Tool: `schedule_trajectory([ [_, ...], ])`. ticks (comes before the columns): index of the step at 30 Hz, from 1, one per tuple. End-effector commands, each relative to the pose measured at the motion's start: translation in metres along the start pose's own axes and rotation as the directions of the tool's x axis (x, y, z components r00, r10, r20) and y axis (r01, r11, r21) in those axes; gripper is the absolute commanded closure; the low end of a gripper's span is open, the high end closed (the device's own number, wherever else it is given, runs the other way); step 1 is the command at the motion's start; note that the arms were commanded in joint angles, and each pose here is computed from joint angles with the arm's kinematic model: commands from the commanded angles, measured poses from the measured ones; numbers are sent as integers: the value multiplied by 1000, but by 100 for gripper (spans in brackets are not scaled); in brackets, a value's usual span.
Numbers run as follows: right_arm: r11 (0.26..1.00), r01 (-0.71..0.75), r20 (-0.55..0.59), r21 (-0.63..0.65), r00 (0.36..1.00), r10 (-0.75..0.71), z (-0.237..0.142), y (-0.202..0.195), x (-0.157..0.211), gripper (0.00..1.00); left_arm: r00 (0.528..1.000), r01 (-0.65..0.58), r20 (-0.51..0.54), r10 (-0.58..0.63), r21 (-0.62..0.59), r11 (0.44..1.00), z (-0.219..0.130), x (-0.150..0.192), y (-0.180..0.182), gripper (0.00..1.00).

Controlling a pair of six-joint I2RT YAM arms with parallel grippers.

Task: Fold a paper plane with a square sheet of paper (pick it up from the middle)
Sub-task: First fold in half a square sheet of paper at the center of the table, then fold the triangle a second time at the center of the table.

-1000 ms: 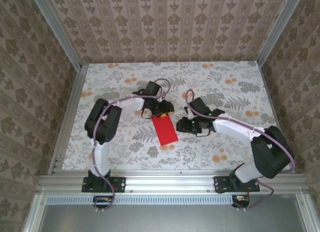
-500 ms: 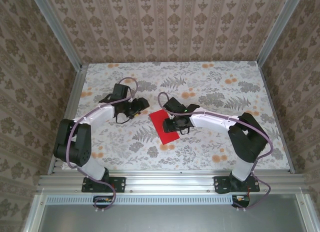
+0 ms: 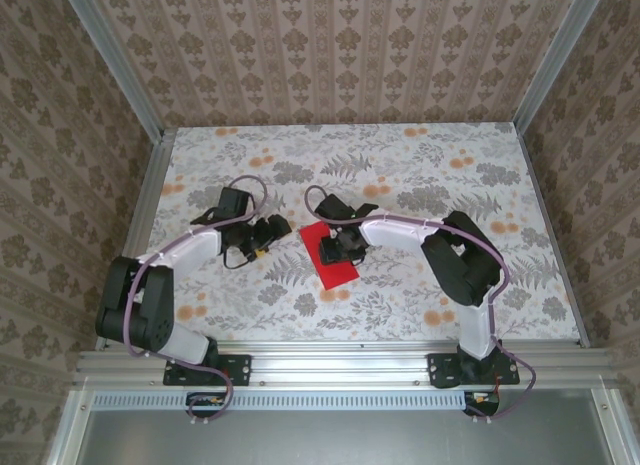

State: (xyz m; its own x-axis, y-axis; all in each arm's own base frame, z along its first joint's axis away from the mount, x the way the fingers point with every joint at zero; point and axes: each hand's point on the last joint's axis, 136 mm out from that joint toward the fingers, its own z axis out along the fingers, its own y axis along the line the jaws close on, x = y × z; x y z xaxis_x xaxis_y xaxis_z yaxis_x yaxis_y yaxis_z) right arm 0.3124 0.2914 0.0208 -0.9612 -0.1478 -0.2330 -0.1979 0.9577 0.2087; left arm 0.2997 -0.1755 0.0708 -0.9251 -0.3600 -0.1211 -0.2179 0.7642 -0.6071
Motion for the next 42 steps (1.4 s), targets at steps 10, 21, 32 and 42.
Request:
schedule_trajectory([
  [10,862,-488,-28,-134,872,489,0,11,-12,54,997,-7,-74,5,-18,1000,8,39,4,18],
  [21,990,129,99,61,986,-135,-25,6,-54,46,999,13,-38,-15,-45,999,1,34,12,18],
  [32,943,317,11,99,948,-320,7,14,-64,40,999,21,-40,-24,-57,998,0,34,16,17],
  [42,978,77,3,193,997,-80,30,-21,-58,32,998,-5,-69,3,-31,1000,2,43,10,17],
])
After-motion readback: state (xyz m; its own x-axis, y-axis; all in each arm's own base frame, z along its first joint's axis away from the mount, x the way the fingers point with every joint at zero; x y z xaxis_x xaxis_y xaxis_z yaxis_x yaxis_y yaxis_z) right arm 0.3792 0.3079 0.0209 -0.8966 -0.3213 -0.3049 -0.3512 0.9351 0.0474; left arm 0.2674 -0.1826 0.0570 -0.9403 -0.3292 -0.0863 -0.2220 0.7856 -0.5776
